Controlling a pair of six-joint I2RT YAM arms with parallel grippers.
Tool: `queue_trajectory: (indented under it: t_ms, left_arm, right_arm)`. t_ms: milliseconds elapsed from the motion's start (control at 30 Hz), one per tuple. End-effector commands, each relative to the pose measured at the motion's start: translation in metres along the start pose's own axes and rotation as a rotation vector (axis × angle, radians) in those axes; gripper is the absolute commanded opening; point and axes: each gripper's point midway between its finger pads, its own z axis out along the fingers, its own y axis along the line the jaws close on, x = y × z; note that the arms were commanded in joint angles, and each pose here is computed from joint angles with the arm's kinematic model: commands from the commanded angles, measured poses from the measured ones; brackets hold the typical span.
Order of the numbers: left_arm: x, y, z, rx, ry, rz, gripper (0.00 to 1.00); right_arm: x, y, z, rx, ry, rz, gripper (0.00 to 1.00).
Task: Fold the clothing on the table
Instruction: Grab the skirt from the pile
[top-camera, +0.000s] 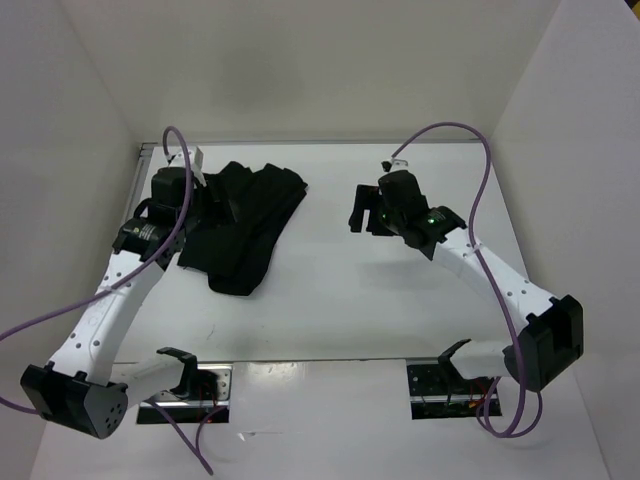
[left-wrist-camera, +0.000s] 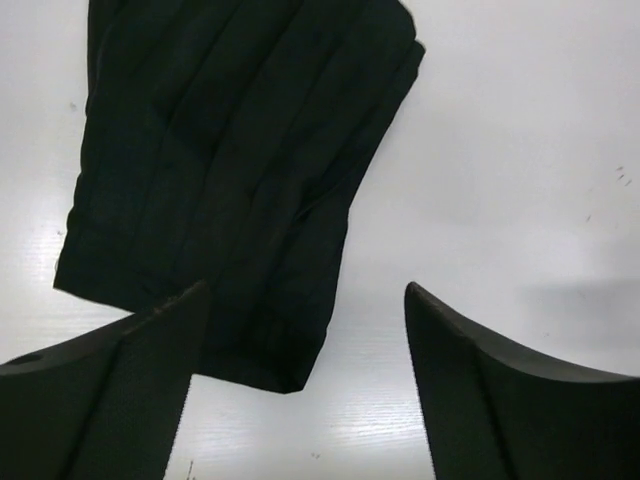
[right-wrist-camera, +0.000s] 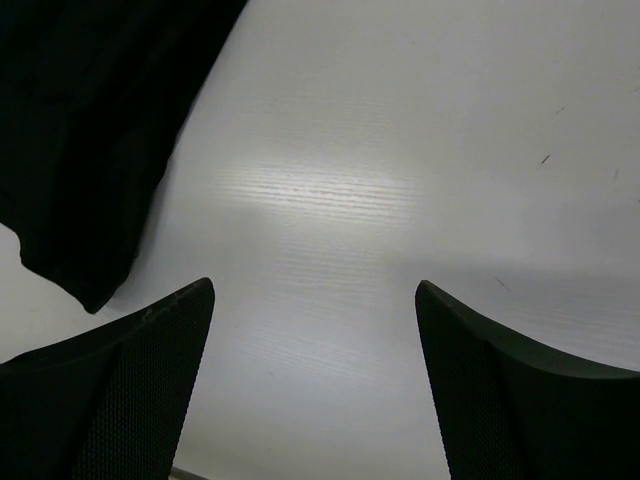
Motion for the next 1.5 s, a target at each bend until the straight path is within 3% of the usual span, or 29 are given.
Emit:
queue_trajectory:
  t_ms: [0,67,300,367,467,533,700,900,1100,1200,1467]
  left_arm:
    - [-0.021,-0.015,-0.003,0.058,-0.057,0.012,0.87]
    - [-0.029,-0.023,-0.002,0.094,-0.077,0.010,1.00]
    - [-0.008,-0.056,0.004,0.342,-0.068,-0.057,1.00]
    - [0.007,-0.039,0.023,0.227,0.007,-0.075,0.96]
    - [0.019,0.002,0.046,-0.039,0.098,-0.079,0.98]
    - [0.031,0.015,0.055,-0.119,0.153,-0.066,0.98]
    - [0.022,0.042,0.070,-0.246,0.092,-0.082,0.97]
    - [0.031,0.058,0.109,-0.322,0.129,-0.077,0.94]
    - [0.028,0.120,0.126,-0.606,0.074,-0.167,0.76]
    - [0.018,0.136,0.135,-0.615,0.081,-0.177,0.77]
    - [0.040,0.156,0.151,-0.495,0.177,-0.198,0.85]
  right_arm:
    - [0.008,0.016,0.003,-0.066,0.050,0.008,0.86]
    - [0.011,0.016,0.006,-0.068,0.066,-0.003,0.88]
    - [0.019,0.018,0.013,-0.072,0.104,-0.006,0.88]
    - [0.019,0.018,0.013,-0.072,0.104,-0.006,0.88]
    - [0.019,0.019,0.012,-0.080,0.109,-0.005,0.88]
    - [0.019,0.019,0.012,-0.080,0.109,-0.005,0.88]
    - [0.023,0.028,0.015,-0.112,0.129,-0.011,0.88]
    - [0.026,0.029,0.017,-0.117,0.142,-0.011,0.88]
    - [0.030,0.025,0.017,-0.105,0.144,-0.012,0.88]
    - [0.029,0.023,0.014,-0.096,0.139,-0.012,0.88]
    - [0.027,0.019,0.015,-0.081,0.129,-0.022,0.88]
